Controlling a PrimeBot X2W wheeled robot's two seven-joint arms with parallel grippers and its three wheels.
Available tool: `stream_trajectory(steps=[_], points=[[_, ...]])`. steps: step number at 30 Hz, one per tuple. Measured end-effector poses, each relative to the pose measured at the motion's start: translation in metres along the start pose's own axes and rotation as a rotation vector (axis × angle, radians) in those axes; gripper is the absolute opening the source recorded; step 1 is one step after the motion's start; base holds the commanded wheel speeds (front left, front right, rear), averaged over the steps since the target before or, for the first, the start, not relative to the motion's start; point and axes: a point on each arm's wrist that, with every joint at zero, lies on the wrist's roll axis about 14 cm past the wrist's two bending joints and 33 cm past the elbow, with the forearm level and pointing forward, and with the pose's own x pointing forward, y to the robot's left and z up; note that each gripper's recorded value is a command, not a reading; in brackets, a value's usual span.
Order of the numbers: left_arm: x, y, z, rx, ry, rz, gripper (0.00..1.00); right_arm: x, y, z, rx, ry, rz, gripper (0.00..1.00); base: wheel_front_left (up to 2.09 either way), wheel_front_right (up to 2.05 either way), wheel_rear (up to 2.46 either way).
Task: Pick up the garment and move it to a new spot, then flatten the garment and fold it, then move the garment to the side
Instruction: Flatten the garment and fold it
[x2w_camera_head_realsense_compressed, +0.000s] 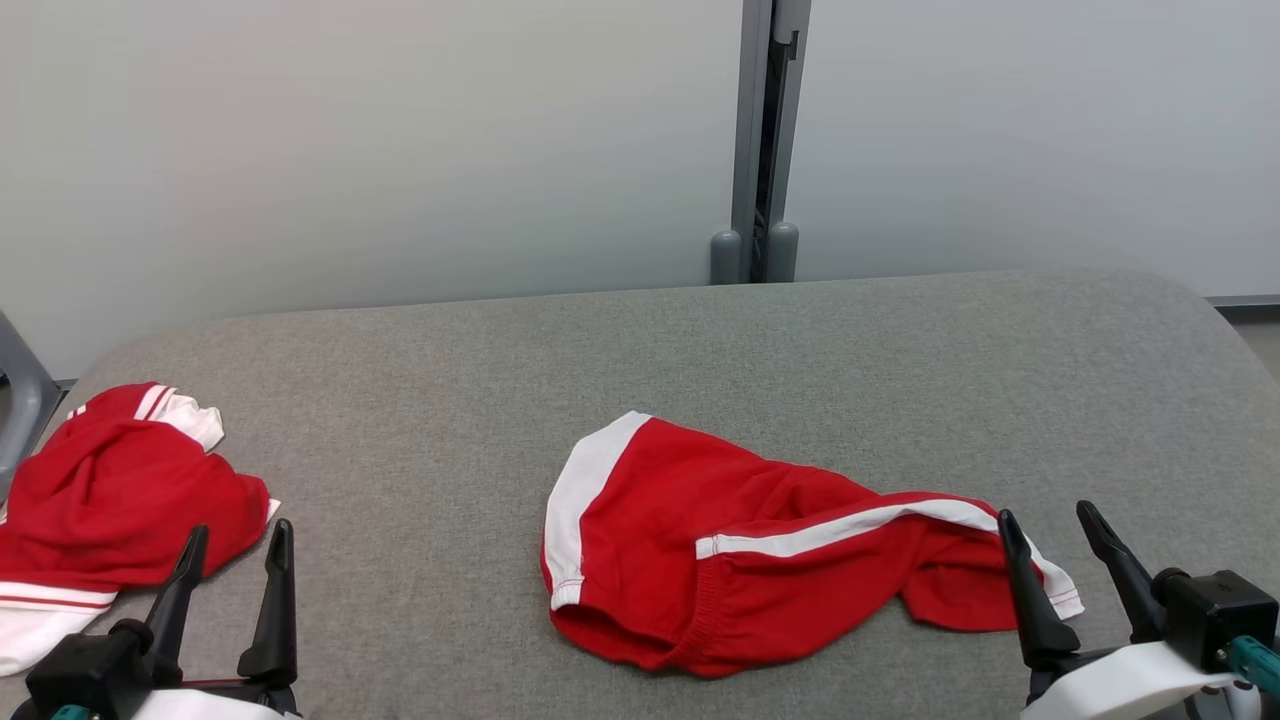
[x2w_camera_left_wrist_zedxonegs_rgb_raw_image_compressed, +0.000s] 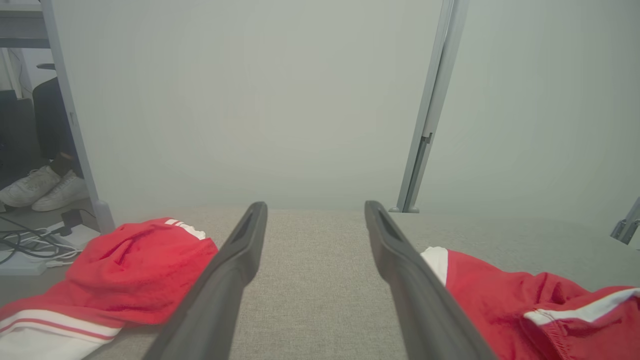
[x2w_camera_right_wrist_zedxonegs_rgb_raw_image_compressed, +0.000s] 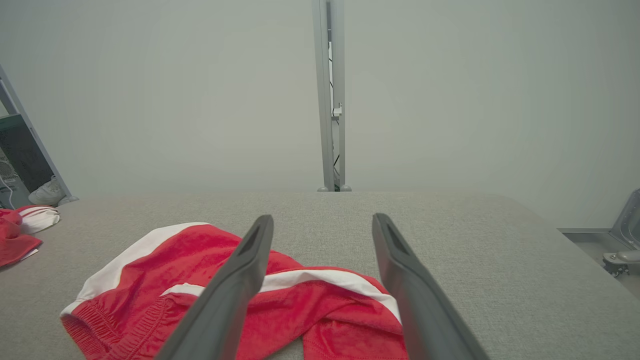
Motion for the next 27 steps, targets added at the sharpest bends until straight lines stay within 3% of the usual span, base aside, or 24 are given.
stream_trajectory(steps=[7, 17, 23, 27], points=[[0.006, -0.014, 0.000, 0.002, 0.008, -0.035, 1.00, 0.002, 0.000, -0.002, 0.003, 0.007, 0.001, 1.00, 0.00, 0.00, 0.00], [0.037, -0.105, -0.017, -0.058, 0.096, -0.292, 1.00, 0.006, -0.010, -0.006, 0.002, 0.026, -0.028, 1.00, 0.00, 0.00, 0.00], [0.045, -0.180, -0.058, -0.115, 0.290, -0.506, 1.00, 0.008, -0.024, -0.011, 0.003, 0.041, -0.071, 1.00, 0.00, 0.00, 0.00], [0.051, -0.203, -0.101, -0.127, 0.474, -0.575, 1.00, 0.012, -0.036, -0.017, 0.006, 0.049, -0.106, 1.00, 0.00, 0.00, 0.00]])
